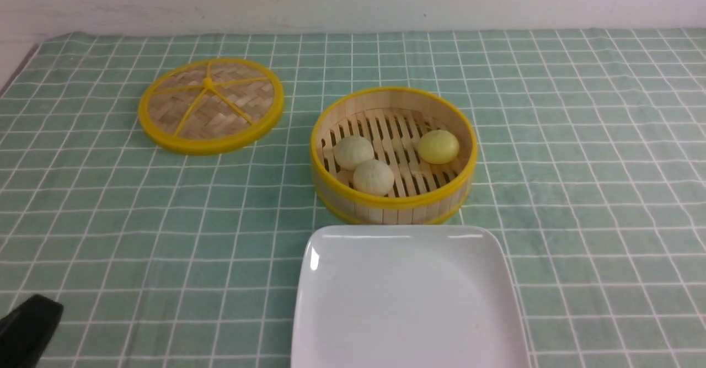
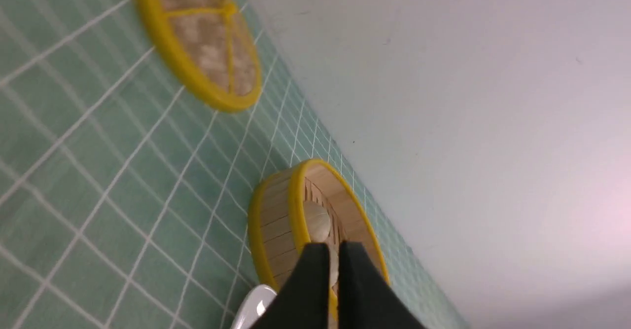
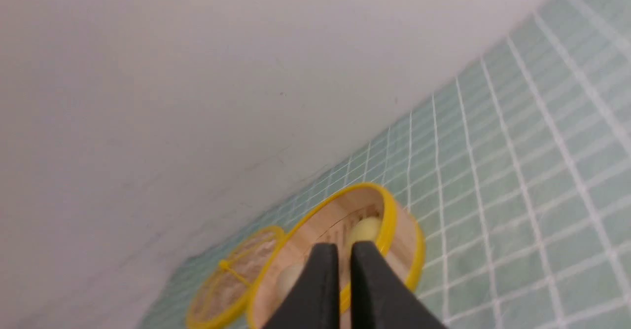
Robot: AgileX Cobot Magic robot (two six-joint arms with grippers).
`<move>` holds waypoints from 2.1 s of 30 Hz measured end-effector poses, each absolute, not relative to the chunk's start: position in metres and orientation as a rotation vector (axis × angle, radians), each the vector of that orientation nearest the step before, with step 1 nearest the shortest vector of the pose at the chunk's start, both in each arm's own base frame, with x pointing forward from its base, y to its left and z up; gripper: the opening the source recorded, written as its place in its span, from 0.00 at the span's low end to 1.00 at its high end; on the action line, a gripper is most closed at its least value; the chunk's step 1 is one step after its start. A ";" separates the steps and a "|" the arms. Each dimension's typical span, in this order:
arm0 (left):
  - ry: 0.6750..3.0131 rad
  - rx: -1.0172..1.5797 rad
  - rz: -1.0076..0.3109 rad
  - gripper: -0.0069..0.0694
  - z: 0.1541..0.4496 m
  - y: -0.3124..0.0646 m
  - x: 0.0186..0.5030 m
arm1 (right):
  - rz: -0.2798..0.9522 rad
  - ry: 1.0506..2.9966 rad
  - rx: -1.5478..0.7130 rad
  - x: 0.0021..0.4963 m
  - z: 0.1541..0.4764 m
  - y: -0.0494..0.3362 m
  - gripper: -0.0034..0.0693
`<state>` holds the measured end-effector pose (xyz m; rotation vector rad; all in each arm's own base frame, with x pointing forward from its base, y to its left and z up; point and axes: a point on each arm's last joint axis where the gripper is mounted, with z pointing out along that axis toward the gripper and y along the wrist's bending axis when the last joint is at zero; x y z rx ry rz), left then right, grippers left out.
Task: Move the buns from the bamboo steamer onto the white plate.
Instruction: 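Reach toward a bun in the bamboo steamer with the right gripper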
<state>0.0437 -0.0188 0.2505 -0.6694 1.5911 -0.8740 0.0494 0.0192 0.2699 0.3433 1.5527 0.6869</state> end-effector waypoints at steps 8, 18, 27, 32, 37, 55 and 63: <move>2.276 -0.538 -0.625 0.09 0.258 -0.025 0.073 | 0.459 2.182 0.093 0.123 0.278 0.027 0.05; 2.609 -0.417 -0.538 0.09 0.249 -0.024 0.110 | 0.891 2.681 -0.364 0.235 0.250 0.093 0.05; 2.601 -0.417 -0.533 0.11 0.249 -0.023 0.114 | 0.729 2.789 -0.799 0.311 0.238 0.184 0.06; 2.601 -0.417 -0.533 0.12 0.249 -0.023 0.114 | 0.464 2.719 -0.714 0.356 0.261 0.204 0.08; 2.601 -0.415 -0.532 0.13 0.249 -0.023 0.114 | 0.287 2.636 -0.581 0.393 0.270 0.207 0.15; 2.590 -0.413 -0.528 0.16 0.249 -0.023 0.115 | 0.078 2.537 -0.542 0.440 0.204 0.212 0.49; 2.593 -0.413 -0.528 0.16 0.249 -0.023 0.115 | 0.083 2.613 -0.533 0.430 0.214 0.209 0.07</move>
